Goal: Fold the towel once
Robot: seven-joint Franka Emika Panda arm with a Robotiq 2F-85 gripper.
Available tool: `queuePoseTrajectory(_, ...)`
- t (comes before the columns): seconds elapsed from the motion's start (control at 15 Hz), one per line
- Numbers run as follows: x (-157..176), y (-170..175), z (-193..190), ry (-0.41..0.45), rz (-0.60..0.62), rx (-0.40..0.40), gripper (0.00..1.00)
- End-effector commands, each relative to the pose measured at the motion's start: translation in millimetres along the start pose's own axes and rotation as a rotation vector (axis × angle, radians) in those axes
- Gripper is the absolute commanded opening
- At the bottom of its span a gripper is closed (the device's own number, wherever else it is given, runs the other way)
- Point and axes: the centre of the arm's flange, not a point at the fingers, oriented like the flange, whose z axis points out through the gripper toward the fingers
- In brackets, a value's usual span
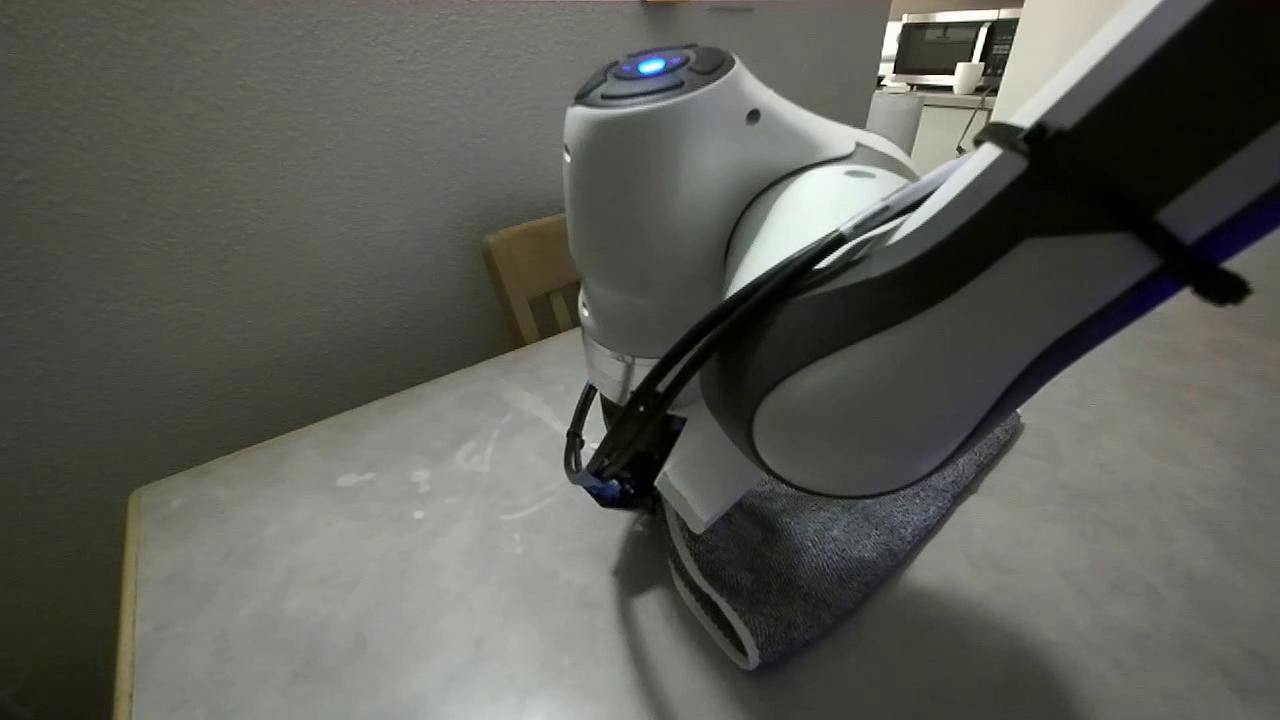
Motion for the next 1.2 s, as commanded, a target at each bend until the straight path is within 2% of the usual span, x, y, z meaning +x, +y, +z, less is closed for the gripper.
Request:
queuePoseTrajectory(0.0, -1, -1, 1, -0.018, -0.012, -0.023, 0.0)
queuePoseTrajectory(1.13, -1, 13, -34, 0.032, -0.117, 0.053, 0.02)
